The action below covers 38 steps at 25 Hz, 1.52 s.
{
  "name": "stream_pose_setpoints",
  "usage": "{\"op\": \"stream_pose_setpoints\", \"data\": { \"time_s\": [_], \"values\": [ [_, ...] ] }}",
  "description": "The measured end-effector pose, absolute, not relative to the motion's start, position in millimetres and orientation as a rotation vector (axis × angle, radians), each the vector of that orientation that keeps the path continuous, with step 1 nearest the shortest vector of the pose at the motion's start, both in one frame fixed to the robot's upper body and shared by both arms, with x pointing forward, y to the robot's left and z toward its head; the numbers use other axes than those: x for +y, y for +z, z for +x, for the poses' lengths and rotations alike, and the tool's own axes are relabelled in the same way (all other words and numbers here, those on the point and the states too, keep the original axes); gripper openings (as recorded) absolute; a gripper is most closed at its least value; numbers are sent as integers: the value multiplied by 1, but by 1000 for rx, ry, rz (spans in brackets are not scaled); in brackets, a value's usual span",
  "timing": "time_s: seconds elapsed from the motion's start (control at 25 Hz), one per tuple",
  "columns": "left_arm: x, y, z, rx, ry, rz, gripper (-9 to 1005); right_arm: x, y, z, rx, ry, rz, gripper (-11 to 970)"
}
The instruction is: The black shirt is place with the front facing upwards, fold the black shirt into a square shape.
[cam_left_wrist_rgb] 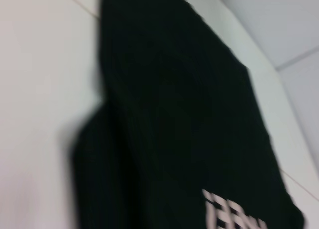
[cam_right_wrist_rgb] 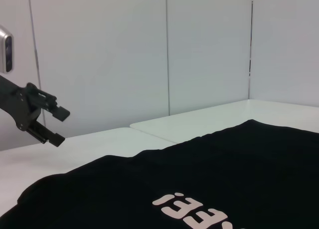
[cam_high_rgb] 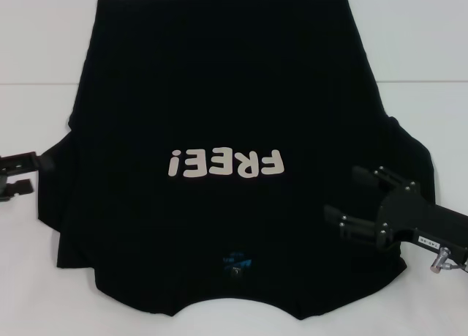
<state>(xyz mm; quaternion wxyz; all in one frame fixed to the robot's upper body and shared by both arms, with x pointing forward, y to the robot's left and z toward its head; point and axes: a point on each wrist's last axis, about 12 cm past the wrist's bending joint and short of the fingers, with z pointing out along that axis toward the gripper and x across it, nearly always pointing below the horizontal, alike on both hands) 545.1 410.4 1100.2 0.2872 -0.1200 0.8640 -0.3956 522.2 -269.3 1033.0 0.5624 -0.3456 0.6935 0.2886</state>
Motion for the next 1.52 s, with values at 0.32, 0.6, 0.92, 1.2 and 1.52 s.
{"op": "stream_pose_setpoints", "data": {
  "time_s": [0.32,0.6,0.92,1.2,1.52],
  "values": [
    [409,1080,555,2340,-875,-398,841,-269,1033,522,1632,682,-815,954],
    [399,1067,561,2340,-836,-422,844,-270,1033,522,1633,681,-815,954],
    [400,1064,562,2331,-783,-422,846,-269,1033,521,1633,684,-813,953],
    [395,1061,563,2339,-789,-417,847,-269,1033,521,1635,686,-811,953],
    [391,1059,562,2343,-810,-419,846,-270,1033,521,1636,686,-810,953]
  ]
}}
